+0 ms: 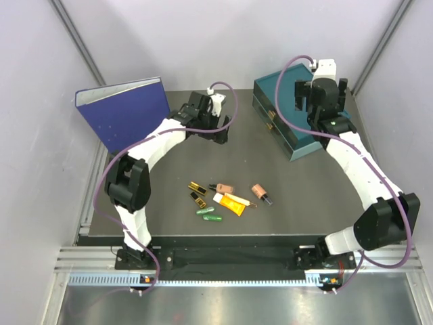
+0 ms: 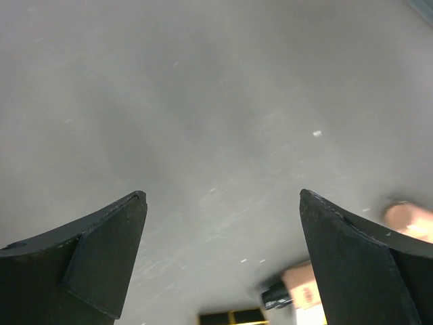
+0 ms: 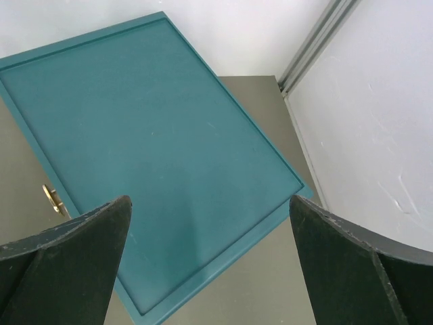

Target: Organize the makeup

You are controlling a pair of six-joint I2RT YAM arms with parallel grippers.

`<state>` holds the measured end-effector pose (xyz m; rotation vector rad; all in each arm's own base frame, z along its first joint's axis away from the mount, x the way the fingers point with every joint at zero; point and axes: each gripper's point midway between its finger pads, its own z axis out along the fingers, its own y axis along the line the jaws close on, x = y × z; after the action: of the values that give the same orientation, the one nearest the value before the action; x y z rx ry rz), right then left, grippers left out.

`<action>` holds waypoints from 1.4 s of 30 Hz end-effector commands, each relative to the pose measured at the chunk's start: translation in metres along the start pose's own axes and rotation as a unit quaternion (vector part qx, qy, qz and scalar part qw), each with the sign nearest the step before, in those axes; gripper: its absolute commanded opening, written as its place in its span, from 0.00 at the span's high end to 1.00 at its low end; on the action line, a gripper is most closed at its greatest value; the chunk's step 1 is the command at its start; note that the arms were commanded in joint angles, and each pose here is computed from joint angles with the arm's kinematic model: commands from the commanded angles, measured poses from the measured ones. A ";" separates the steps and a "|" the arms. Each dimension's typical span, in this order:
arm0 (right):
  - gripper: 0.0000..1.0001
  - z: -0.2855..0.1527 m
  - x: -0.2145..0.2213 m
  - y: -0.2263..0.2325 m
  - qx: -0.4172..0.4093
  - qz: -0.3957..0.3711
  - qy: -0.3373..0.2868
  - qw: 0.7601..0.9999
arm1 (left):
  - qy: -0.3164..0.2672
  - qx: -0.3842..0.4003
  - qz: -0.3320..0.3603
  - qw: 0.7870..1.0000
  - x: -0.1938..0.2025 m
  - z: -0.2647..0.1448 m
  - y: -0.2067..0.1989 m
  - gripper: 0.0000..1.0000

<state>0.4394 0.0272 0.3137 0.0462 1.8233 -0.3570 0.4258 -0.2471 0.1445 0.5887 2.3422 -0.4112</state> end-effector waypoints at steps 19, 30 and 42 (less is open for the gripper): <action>0.00 0.025 0.000 -0.004 -0.059 0.035 0.054 0.996 | -0.041 -0.035 -0.056 0.997 -0.090 0.011 0.000 0.01; 1.00 0.082 0.002 0.001 -0.154 0.160 0.111 0.969 | -0.092 0.205 -0.185 0.957 -0.141 0.029 -0.072 0.02; 1.00 0.094 0.057 0.026 -0.196 0.144 0.197 0.950 | -0.103 0.394 -0.344 0.846 -0.156 0.060 -0.097 0.01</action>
<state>0.5158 0.0084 0.2396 0.1464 2.1740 0.1873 0.5070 -0.3859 0.1981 0.0180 2.1624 -1.4986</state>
